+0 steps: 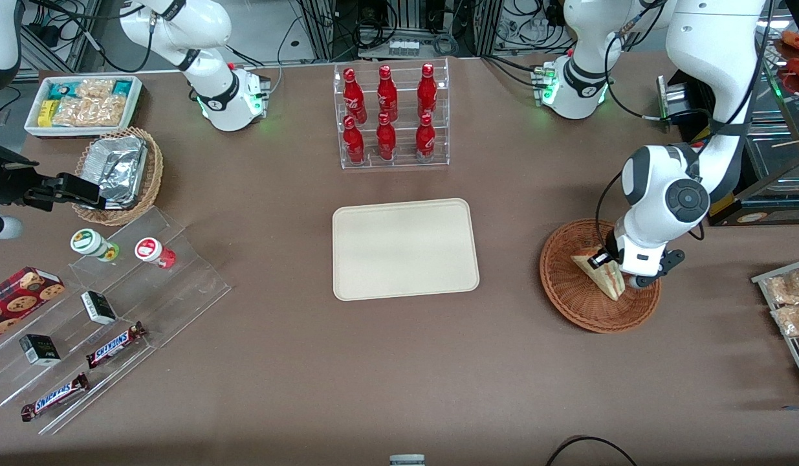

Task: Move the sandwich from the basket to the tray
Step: 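Close the left gripper on the upright wrapped sandwich, then lift the sandwich and carry it over the cream tray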

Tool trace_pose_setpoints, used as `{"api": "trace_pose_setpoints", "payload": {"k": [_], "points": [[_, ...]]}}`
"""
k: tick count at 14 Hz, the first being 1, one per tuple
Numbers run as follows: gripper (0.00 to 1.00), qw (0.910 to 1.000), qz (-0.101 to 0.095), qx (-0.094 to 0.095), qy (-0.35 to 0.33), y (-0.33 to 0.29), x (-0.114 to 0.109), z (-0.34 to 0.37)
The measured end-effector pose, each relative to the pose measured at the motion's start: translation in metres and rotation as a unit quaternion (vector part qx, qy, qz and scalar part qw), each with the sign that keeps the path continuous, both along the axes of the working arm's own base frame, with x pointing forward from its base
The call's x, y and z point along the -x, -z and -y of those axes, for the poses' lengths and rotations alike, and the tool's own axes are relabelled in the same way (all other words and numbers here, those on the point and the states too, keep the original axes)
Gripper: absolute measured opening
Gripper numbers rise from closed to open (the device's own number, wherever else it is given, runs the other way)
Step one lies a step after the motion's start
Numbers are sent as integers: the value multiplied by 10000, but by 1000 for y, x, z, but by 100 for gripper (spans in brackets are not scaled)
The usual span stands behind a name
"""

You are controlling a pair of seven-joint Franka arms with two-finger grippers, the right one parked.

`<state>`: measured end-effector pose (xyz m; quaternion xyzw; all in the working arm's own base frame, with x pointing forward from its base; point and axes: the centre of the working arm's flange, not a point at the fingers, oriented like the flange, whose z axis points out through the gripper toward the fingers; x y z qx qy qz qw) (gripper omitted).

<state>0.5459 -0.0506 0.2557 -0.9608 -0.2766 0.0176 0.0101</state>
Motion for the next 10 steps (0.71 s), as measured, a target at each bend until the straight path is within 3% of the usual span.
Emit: {"api": "trace_pose_setpoints", "payload": {"k": [2,4,7,10], "points": [[30,10000,-33,-9,7,-4,0,0],[26,9998,-204,-37,42,-28,-3,0],[15,9981,-445,-73,416,-116,-11,24],[15,9934,-417,-81,1063,-194,-11,97]]}}
